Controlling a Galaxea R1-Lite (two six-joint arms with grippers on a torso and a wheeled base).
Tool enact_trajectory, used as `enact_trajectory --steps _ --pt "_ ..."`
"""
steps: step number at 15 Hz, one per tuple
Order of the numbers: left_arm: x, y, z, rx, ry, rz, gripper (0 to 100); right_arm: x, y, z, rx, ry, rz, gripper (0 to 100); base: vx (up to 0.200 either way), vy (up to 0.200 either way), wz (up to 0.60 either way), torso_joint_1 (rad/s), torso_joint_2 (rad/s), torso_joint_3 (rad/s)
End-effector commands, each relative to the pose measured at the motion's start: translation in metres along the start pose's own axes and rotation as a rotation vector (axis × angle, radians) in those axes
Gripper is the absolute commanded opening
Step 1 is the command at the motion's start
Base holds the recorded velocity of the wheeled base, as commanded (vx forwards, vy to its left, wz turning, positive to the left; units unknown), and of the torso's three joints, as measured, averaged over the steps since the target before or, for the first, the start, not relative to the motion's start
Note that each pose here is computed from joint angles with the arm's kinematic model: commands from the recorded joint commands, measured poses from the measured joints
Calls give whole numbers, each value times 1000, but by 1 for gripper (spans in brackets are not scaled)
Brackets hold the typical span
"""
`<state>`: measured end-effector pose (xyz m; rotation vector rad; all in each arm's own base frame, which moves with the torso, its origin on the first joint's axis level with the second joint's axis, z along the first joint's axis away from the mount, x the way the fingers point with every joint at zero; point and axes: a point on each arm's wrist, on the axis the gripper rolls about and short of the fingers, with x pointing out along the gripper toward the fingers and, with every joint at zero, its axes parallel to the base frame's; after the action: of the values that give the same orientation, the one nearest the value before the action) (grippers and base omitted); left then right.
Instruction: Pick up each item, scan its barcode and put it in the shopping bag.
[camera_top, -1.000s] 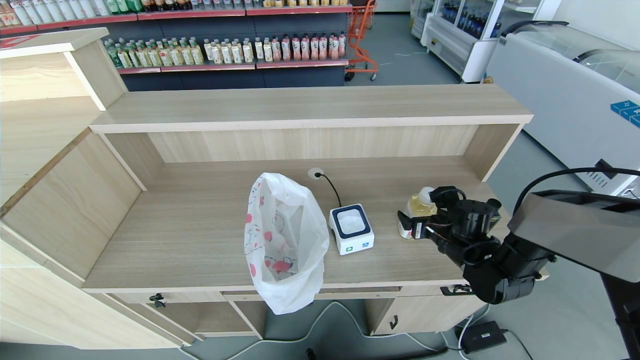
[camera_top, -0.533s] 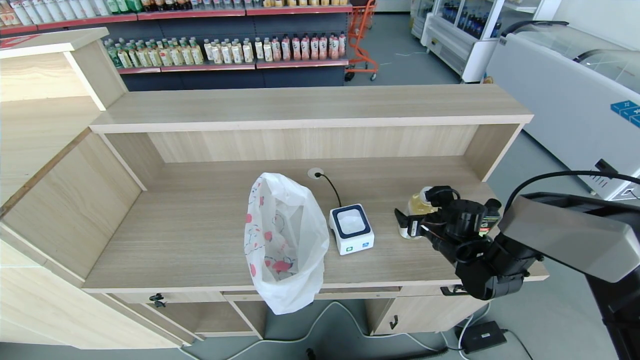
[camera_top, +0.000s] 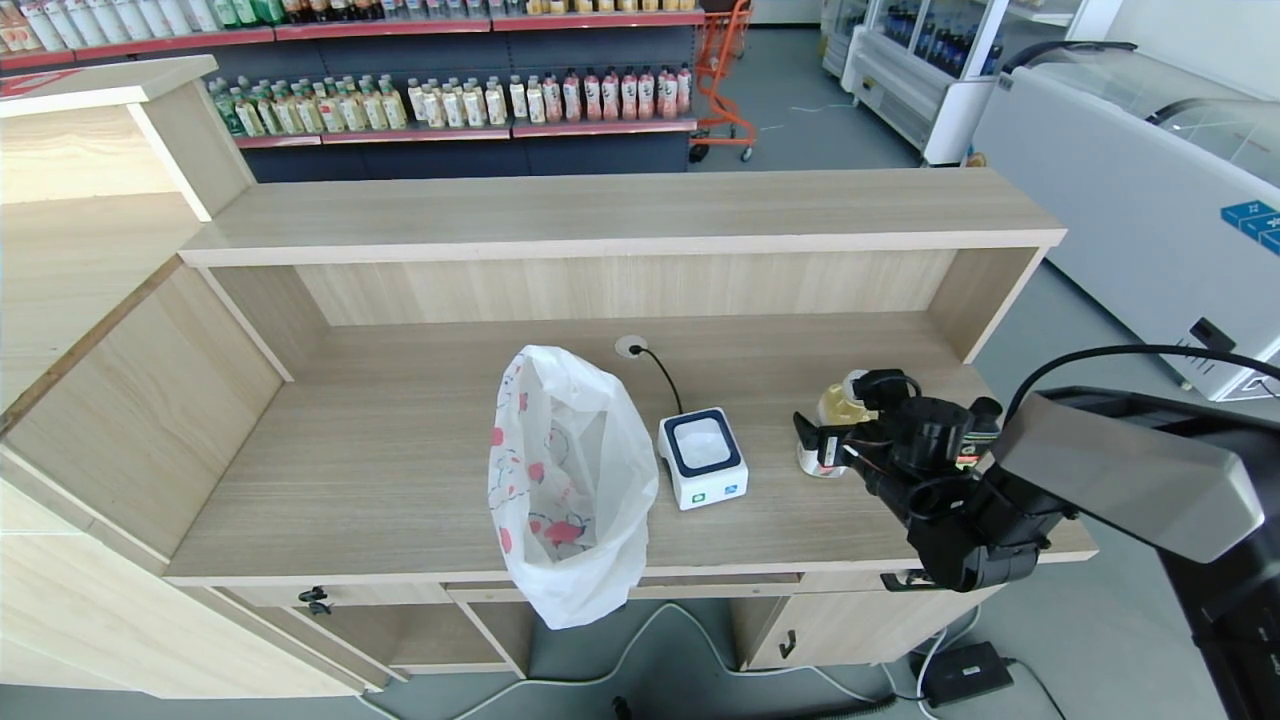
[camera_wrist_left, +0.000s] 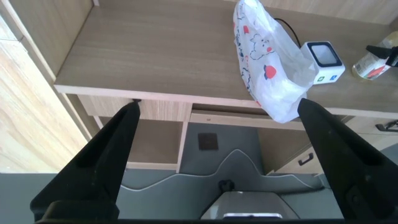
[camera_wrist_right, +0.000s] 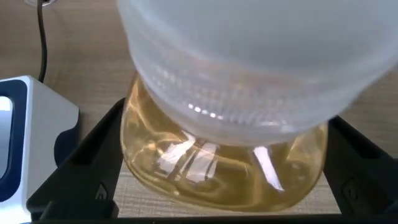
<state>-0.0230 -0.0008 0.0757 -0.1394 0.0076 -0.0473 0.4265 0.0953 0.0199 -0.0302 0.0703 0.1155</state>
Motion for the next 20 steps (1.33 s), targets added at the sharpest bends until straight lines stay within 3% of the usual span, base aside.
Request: enact_trajectory --steps 1,6,9,13,16,19,20 --pt "0 0 0 0 -1 0 100 1 -4 -2 -1 1 -7 0 0 0 0 0 0 0" --pt "0 0 0 0 0 0 100 3 -14 4 -9 -15 -31 0 0 0 0 0 0 0" --pt "0 0 0 0 0 0 100 3 -29 6 -147 -16 -60 0 0 0 0 0 0 0" --pt "0 0 0 0 0 0 100 -3 -33 6 -150 -34 -79 0 0 0 0 0 0 0" --pt "0 0 0 0 0 0 100 -16 -33 33 -98 -74 -70 0 0 0 0 0 0 0" --pt "0 0 0 0 0 0 100 -51 -31 108 7 -112 9 0 0 0 0 0 0 0" --pt "0 0 0 0 0 0 100 -80 -32 147 83 -115 65 0 0 0 0 0 0 0"
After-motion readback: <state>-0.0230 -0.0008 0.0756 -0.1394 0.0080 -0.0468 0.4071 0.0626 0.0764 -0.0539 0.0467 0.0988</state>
